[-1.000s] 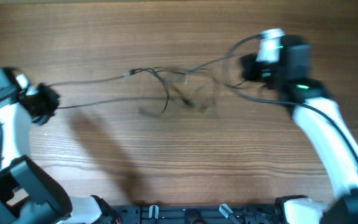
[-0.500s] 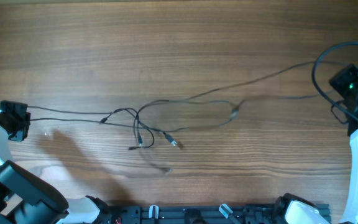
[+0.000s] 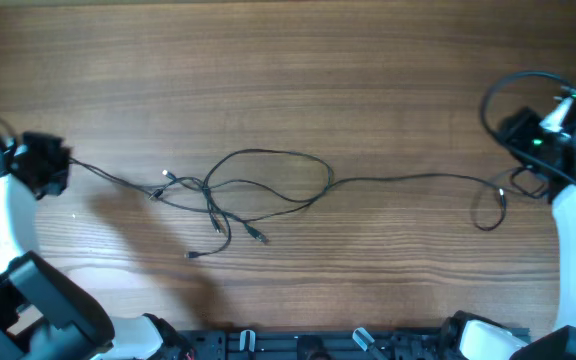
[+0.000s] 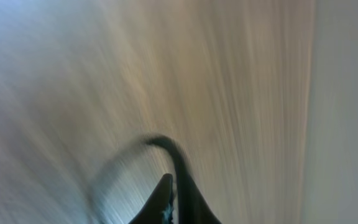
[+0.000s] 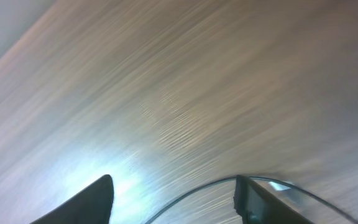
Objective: Untangle cables
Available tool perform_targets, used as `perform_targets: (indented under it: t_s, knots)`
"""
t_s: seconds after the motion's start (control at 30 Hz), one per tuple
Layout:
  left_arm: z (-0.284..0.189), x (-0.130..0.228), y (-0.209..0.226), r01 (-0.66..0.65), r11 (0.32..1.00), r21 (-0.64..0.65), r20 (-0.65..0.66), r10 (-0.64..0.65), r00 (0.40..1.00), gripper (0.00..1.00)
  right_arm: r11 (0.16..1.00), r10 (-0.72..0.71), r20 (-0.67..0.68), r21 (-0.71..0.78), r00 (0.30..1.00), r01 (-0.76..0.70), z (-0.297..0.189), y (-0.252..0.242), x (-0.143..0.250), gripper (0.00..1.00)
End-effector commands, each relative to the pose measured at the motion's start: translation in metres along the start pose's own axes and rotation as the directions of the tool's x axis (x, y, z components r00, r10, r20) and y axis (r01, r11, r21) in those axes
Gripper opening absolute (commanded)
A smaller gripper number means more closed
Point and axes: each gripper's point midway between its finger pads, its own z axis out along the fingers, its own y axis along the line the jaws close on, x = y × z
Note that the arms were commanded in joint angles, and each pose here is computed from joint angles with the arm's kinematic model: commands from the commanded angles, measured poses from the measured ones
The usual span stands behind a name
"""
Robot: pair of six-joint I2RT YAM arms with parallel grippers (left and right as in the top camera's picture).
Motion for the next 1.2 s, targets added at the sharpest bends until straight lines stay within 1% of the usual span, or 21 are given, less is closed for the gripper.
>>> perform_targets:
  t_s: [0.0, 0.03, 0.1, 0.17, 0.23, 0.33, 0.37, 0.4, 0.43, 0.5, 0.57, 0.63, 0.67, 0.7, 0.8, 0.9, 1.0, 1.07, 1.1, 1.13, 1.17]
  knots:
    - [0.014, 0.056, -0.031, -0.247, 0.967, 0.070, -0.130, 0.254, 0.958, 0.12, 0.964, -0.192, -0.135, -0.210, 0.972, 0.161, 0.010, 0.063, 0.047, 0.88]
    - [0.017, 0.064, -0.034, -0.278, 0.959, 0.053, -0.131, 0.283, 0.950, 0.12, 0.952, -0.233, -0.177, -0.244, 0.956, 0.186, 0.011, 0.078, 0.064, 0.99]
    - [0.023, 0.073, -0.034, -0.330, 0.944, -0.008, -0.111, 0.327, 0.938, 0.09, 0.941, -0.279, -0.259, -0.265, 0.925, 0.210, 0.012, 0.093, 0.095, 1.00]
    - [0.026, 0.076, -0.031, -0.370, 0.925, -0.081, -0.081, 0.364, 0.928, 0.09, 0.952, -0.256, -0.373, -0.258, 0.892, 0.165, 0.016, 0.108, 0.136, 1.00]
    - [0.028, 0.079, -0.032, -0.397, 0.911, -0.110, -0.067, 0.391, 0.918, 0.26, 0.941, -0.293, -0.448, -0.291, 0.844, 0.172, 0.020, 0.126, 0.174, 1.00]
    - [0.029, 0.083, -0.034, -0.407, 0.907, -0.110, -0.070, 0.401, 0.913, 0.49, 0.729, -0.645, -0.298, -0.515, 0.704, 0.450, 0.030, 0.167, 0.212, 1.00]
    - [0.029, 0.083, -0.034, -0.407, 0.907, -0.110, -0.070, 0.401, 0.913, 0.71, 0.699, -0.687, -0.256, -0.488, 0.680, 0.523, 0.042, 0.171, 0.215, 1.00]
    - [0.029, 0.082, -0.033, -0.406, 0.907, -0.111, -0.069, 0.401, 0.914, 0.98, 0.726, -0.666, -0.253, -0.437, 0.702, 0.531, 0.052, 0.175, 0.217, 1.00]
    - [0.029, 0.083, -0.032, -0.406, 0.907, -0.116, -0.071, 0.400, 0.914, 1.00, 0.698, -0.678, -0.231, -0.501, 0.698, 0.512, 0.051, 0.193, 0.228, 1.00]
    - [0.028, 0.084, -0.031, -0.405, 0.907, -0.120, -0.077, 0.398, 0.914, 1.00, 0.446, -0.820, -0.045, -0.675, 0.570, 0.588, 0.033, 0.232, 0.254, 1.00]
    - [0.029, 0.083, -0.031, -0.405, 0.907, -0.119, -0.076, 0.398, 0.914, 1.00, 0.403, -0.845, 0.040, -0.608, 0.533, 0.684, 0.041, 0.245, 0.258, 1.00]
    - [0.029, 0.083, -0.031, -0.405, 0.907, -0.119, -0.076, 0.398, 0.914, 1.00, 0.273, -0.872, 0.133, -0.667, 0.471, 0.693, 0.036, 0.265, 0.281, 1.00]
    - [0.029, 0.083, -0.031, -0.405, 0.907, -0.119, -0.076, 0.398, 0.914, 1.00, 0.166, -0.888, 0.201, -0.698, 0.413, 0.696, 0.032, 0.274, 0.297, 1.00]
    - [0.029, 0.083, -0.031, -0.405, 0.907, -0.119, -0.076, 0.398, 0.914, 1.00, 0.102, -0.895, 0.244, -0.703, 0.373, 0.704, 0.034, 0.280, 0.311, 1.00]
    - [0.029, 0.083, -0.031, -0.405, 0.907, -0.119, -0.076, 0.398, 0.914, 1.00, 0.016, -0.908, 0.286, -0.706, 0.305, 0.708, 0.049, 0.284, 0.346, 0.97]
    - [0.029, 0.083, -0.031, -0.405, 0.907, -0.119, -0.076, 0.398, 0.914, 1.00, -0.041, -0.897, 0.343, -0.695, 0.280, 0.718, 0.060, 0.297, 0.374, 0.91]
    - [0.029, 0.083, -0.031, -0.405, 0.907, -0.119, -0.076, 0.398, 0.914, 1.00, -0.041, -0.908, 0.354, -0.609, 0.225, 0.792, 0.083, 0.296, 0.390, 0.79]
    - [0.029, 0.083, -0.031, -0.405, 0.907, -0.119, -0.076, 0.398, 0.914, 1.00, -0.016, -0.917, 0.340, -0.557, 0.210, 0.830, 0.094, 0.293, 0.393, 0.66]
    - [0.029, 0.083, -0.031, -0.405, 0.907, -0.119, -0.076, 0.398, 0.914, 1.00, -0.010, -0.915, 0.344, -0.538, 0.209, 0.843, 0.094, 0.296, 0.390, 0.56]
    - [0.029, 0.083, -0.031, -0.405, 0.907, -0.119, -0.076, 0.398, 0.914, 1.00, 0.006, -0.912, 0.347, -0.519, 0.217, 0.855, 0.095, 0.300, 0.384, 0.23]
    - [0.029, 0.083, -0.031, -0.405, 0.907, -0.119, -0.076, 0.398, 0.914, 1.00, 0.071, -0.907, 0.327, -0.500, 0.264, 0.863, 0.097, 0.306, 0.372, 0.04]
